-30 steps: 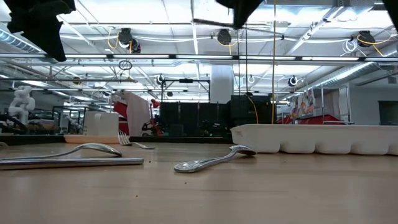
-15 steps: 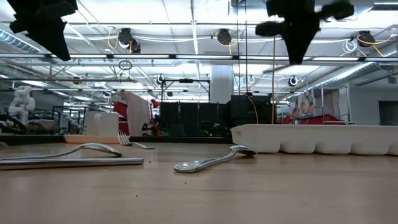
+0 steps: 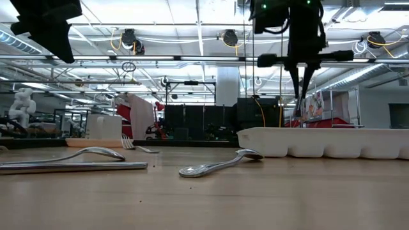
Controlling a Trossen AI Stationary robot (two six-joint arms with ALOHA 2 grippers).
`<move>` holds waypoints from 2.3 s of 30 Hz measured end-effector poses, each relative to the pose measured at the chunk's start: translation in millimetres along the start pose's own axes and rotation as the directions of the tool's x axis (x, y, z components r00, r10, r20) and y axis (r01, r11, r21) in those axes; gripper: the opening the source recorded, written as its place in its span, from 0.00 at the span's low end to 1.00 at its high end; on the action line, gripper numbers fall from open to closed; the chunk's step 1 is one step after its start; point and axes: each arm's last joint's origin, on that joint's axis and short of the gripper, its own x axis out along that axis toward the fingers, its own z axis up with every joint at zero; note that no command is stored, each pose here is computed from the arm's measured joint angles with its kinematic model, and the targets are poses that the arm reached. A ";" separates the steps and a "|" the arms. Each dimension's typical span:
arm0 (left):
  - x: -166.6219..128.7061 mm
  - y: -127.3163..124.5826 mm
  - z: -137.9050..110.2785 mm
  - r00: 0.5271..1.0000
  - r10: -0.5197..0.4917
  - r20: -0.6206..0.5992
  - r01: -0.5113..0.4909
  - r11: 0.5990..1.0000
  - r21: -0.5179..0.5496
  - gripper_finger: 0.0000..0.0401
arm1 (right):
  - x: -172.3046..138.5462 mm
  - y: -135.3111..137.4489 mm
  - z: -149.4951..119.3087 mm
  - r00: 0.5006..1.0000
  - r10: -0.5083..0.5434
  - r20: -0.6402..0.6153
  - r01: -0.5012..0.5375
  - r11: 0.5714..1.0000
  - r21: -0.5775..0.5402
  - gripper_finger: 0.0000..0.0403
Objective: Sort silverware
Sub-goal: Put the top silver knife into the white silverware tray, then put the right silver spoon into the white silverware tray
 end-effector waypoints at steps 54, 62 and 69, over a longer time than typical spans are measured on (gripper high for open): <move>0.0 1.1 0.6 1.000 0.014 0.027 -0.014 1.000 0.009 0.12 | 78.5 -28.6 27.7 0.999 0.001 0.034 0.003 0.994 -0.108 0.24; 0.0 0.8 0.7 1.000 0.010 0.026 -0.010 1.000 0.005 0.12 | 20.5 -59.6 13.3 0.994 -0.109 0.032 0.101 0.977 0.189 0.26; -0.4 -6.0 0.3 0.998 -0.057 -0.017 0.057 0.998 -0.018 0.12 | -40.9 -81.9 16.1 0.878 -0.247 0.410 -0.069 0.783 0.618 0.26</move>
